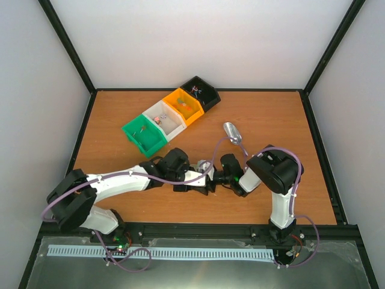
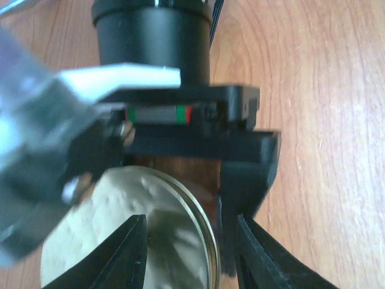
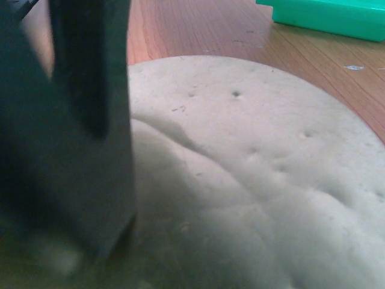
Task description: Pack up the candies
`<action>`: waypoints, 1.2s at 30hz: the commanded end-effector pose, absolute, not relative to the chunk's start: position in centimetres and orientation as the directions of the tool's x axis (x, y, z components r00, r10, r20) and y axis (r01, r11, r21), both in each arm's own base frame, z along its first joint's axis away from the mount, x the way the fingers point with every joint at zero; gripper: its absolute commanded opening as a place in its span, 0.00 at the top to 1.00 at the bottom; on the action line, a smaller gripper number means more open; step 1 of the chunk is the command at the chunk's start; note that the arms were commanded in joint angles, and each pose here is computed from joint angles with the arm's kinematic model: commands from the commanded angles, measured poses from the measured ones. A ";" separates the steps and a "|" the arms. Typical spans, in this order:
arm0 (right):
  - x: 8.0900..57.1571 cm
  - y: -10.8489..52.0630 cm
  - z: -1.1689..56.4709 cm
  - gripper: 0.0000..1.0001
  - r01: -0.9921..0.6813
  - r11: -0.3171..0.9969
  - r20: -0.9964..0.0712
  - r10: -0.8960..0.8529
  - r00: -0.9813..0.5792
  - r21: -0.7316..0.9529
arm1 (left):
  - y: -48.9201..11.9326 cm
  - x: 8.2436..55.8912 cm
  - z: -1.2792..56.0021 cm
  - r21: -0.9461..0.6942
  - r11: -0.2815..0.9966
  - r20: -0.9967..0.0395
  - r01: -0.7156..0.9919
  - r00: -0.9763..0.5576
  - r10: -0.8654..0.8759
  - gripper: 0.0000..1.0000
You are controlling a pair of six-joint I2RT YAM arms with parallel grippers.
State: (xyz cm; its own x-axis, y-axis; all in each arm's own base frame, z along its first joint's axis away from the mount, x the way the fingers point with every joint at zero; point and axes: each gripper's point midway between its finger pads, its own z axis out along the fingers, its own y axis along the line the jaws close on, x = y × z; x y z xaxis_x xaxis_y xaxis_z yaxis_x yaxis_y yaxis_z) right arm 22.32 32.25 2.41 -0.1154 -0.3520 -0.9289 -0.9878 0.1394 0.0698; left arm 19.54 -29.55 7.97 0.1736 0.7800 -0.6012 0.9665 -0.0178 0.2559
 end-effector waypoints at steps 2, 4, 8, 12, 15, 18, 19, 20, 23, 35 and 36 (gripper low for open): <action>21.9 32.4 3.2 0.29 -0.993 0.108 -0.944 -0.320 -0.078 0.046 | -30.5 19.4 6.3 0.294 -0.042 -0.543 0.955 0.204 0.815 0.61; 21.6 32.4 3.2 0.31 -0.994 0.099 -0.944 -0.321 -0.072 0.042 | -29.7 19.9 5.7 0.318 -0.022 -0.517 0.948 0.193 0.834 0.65; 21.3 32.3 3.1 0.37 -0.995 0.085 -0.945 -0.320 -0.070 0.045 | -28.2 20.2 5.4 0.328 0.007 -0.502 0.945 0.168 0.848 0.72; 21.2 32.3 3.1 0.42 -0.996 0.079 -0.945 -0.320 -0.066 0.043 | -26.6 20.3 5.0 0.322 -0.001 -0.472 0.947 0.161 0.867 0.75; 21.0 32.2 3.1 0.45 -0.996 0.073 -0.944 -0.322 -0.066 0.045 | -25.2 20.6 4.4 0.323 -0.017 -0.435 0.946 0.164 0.885 0.77; 20.9 32.2 3.1 0.47 -0.996 0.073 -0.944 -0.324 -0.066 0.045 | -24.1 20.9 4.2 0.313 -0.008 -0.425 0.950 0.148 0.893 0.78; 20.9 32.2 3.1 0.48 -0.996 0.073 -0.943 -0.325 -0.065 0.044 | -23.7 20.9 4.1 0.317 -0.013 -0.418 0.948 0.152 0.896 0.78; 20.8 32.2 3.0 0.49 -0.996 0.071 -0.943 -0.327 -0.067 0.046 | -23.3 20.9 3.9 0.324 -0.020 -0.408 0.946 0.159 0.899 0.78; 20.7 32.1 3.0 0.51 -0.997 0.065 -0.941 -0.331 -0.068 0.049 | -22.5 20.9 3.6 0.338 -0.019 -0.396 0.941 0.161 0.904 0.79; 21.3 32.2 2.8 0.52 -0.994 0.096 -0.938 -0.336 -0.084 0.055 | -24.6 20.5 8.6 0.206 0.104 -0.585 0.973 0.037 0.810 0.66; 21.4 32.2 2.8 0.51 -0.994 0.099 -0.938 -0.337 -0.085 0.055 | -25.1 20.4 9.2 0.192 0.109 -0.604 0.975 0.030 0.796 0.65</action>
